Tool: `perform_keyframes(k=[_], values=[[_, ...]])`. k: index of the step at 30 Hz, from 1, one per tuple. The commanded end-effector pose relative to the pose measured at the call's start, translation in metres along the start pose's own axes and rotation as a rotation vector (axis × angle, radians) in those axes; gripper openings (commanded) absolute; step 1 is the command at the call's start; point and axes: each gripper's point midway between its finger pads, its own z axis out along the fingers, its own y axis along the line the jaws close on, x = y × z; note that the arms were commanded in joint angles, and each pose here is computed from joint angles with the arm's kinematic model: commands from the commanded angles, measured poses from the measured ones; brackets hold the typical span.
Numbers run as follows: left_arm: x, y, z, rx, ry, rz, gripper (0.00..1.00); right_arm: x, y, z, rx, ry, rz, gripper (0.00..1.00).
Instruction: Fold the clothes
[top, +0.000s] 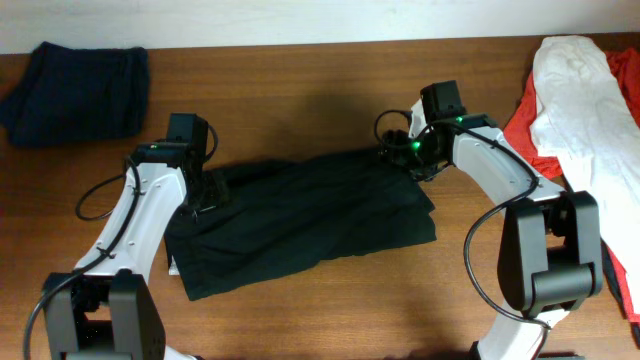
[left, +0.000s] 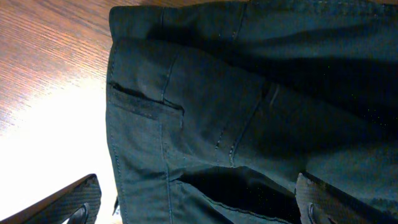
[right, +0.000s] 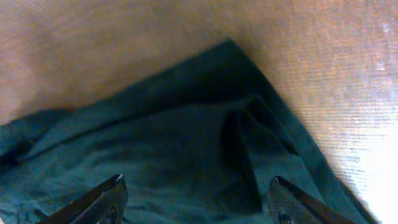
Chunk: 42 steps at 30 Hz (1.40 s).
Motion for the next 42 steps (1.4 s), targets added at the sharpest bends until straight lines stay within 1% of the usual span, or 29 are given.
perform_keyframes(k=[1,3,4,5,6,7,8,9,12,13,14,15,16,17,18,20,21,23,24,25,26,27,29,31,33,35,38,40,42], values=[[-0.003,0.004,-0.004,-0.004,-0.018,-0.002,0.99,-0.007,0.007,0.003,-0.037,-0.017,-0.009,0.75],[-0.003,0.004,-0.004,-0.005,-0.018,-0.001,0.99,-0.013,0.006,0.01,-0.04,-0.031,0.001,0.73],[-0.003,0.004,-0.004,-0.005,-0.018,-0.001,0.99,-0.014,0.006,0.012,-0.042,-0.033,0.011,0.68],[-0.003,0.004,-0.004,-0.005,-0.018,-0.001,0.99,-0.014,0.004,0.016,-0.042,-0.032,0.011,0.47],[-0.003,0.004,-0.004,-0.006,-0.016,-0.001,0.99,-0.016,0.004,0.017,-0.044,-0.038,0.017,0.36],[-0.003,0.005,-0.004,-0.006,-0.015,0.0,0.99,-0.02,0.006,0.016,-0.051,-0.053,0.016,0.19],[-0.003,0.004,-0.004,-0.006,-0.016,-0.001,0.99,-0.022,0.008,0.016,-0.057,-0.062,0.023,0.06],[-0.003,0.004,-0.004,-0.006,-0.015,-0.001,0.95,-0.033,0.013,0.013,-0.076,-0.098,0.038,0.04],[-0.002,0.005,-0.004,-0.006,-0.014,-0.001,0.95,-0.07,0.037,-0.004,-0.136,-0.222,-0.002,0.04],[-0.003,0.004,-0.004,-0.006,-0.015,-0.001,0.95,-0.076,0.042,-0.007,-0.15,-0.245,-0.016,0.04],[-0.003,0.004,-0.004,-0.006,-0.016,-0.001,0.94,-0.08,0.046,-0.008,-0.158,-0.266,-0.031,0.06],[-0.004,0.004,-0.006,-0.005,-0.02,-0.002,0.91,-0.083,0.039,-0.007,-0.116,-0.286,-0.027,0.43],[-0.006,0.004,-0.009,-0.001,-0.028,-0.004,0.89,-0.085,0.029,-0.007,-0.062,-0.3,-0.015,0.73],[-0.01,0.004,-0.017,0.01,-0.053,-0.01,0.89,-0.088,0.021,-0.008,-0.027,-0.314,-0.025,0.9],[-0.015,0.005,-0.028,0.027,-0.091,-0.02,0.89,-0.089,0.014,-0.01,0.001,-0.317,-0.054,0.99],[-0.027,0.006,-0.056,0.074,-0.193,-0.046,0.78,-0.087,0.0,-0.021,0.045,-0.275,-0.043,0.99],[-0.027,0.004,-0.065,0.11,-0.214,-0.05,0.66,-0.084,-0.006,-0.032,0.07,-0.235,-0.011,0.99],[-0.016,-0.019,-0.069,0.245,-0.164,0.019,0.53,-0.075,-0.002,-0.042,0.062,-0.169,-0.039,0.99],[-0.006,-0.038,-0.067,0.343,-0.112,0.085,0.47,-0.064,0.005,-0.043,0.03,-0.117,-0.08,0.95],[0.002,-0.05,-0.062,0.402,-0.066,0.129,0.37,-0.052,0.008,-0.041,0.018,-0.07,-0.091,0.74],[0.01,-0.061,-0.055,0.45,-0.017,0.179,0.22,-0.037,0.006,-0.035,0.036,-0.015,-0.088,0.5],[0.016,-0.069,-0.048,0.476,0.028,0.206,0.11,-0.025,0.007,-0.03,0.044,0.022,-0.087,0.32],[0.026,-0.075,-0.028,0.468,0.113,0.219,0.01,-0.007,0.009,-0.019,0.055,0.071,-0.105,0.2],[0.037,-0.079,-0.005,0.455,0.21,0.221,0.01,0.011,0.012,-0.006,0.064,0.111,-0.125,0.18],[0.042,-0.081,0.011,0.443,0.25,0.256,0.01,0.021,0.014,0.004,0.063,0.125,-0.145,0.17],[0.045,-0.081,0.028,0.422,0.289,0.256,0.01,0.029,0.016,0.016,0.058,0.128,-0.153,0.17],[0.021,-0.078,0.056,0.393,0.225,0.228,0.01,0.043,0.018,0.036,0.043,0.128,-0.177,0.15],[0.0,-0.063,0.069,0.339,0.16,0.19,0.01,0.056,0.02,0.049,0.039,0.131,-0.202,0.14],[-0.017,-0.043,0.072,0.308,0.13,0.12,0.01,0.061,0.007,0.057,0.117,0.111,-0.166,0.13]])
